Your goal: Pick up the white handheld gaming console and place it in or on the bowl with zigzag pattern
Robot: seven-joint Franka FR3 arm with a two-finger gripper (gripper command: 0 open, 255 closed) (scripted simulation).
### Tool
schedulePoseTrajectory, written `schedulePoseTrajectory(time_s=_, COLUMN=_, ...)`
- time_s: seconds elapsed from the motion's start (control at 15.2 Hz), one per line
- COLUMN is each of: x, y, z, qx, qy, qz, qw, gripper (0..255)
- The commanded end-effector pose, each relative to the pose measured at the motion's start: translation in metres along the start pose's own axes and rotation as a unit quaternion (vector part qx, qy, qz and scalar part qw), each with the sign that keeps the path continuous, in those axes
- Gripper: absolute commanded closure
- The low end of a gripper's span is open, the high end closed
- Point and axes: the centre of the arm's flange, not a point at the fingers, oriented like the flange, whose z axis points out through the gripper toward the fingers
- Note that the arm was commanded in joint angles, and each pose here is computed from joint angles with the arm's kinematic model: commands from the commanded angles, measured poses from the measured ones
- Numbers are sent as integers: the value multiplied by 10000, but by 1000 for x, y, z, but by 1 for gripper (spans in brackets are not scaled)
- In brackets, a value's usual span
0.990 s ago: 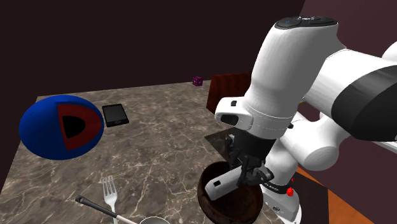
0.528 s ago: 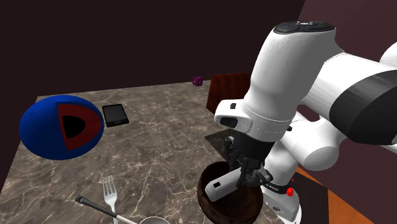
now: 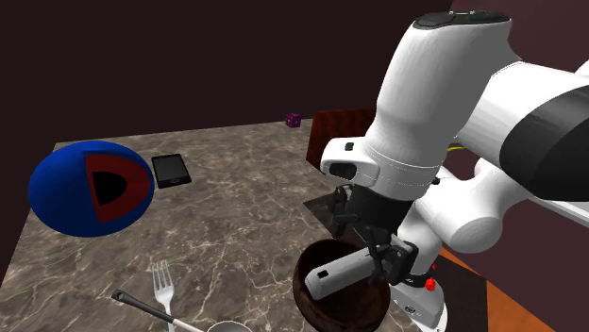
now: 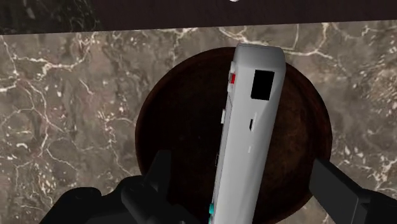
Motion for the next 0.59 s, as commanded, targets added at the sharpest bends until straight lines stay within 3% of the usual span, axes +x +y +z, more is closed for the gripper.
schedulePoseTrajectory(time_s=0.0, x=0, y=0, z=-23, qx=0, qy=-3, qz=1, qw=10000, gripper=0)
schedulePoseTrajectory(time_s=0.53, x=0, y=0, z=-34, qx=0, qy=-3, qz=1, qw=10000, gripper=0)
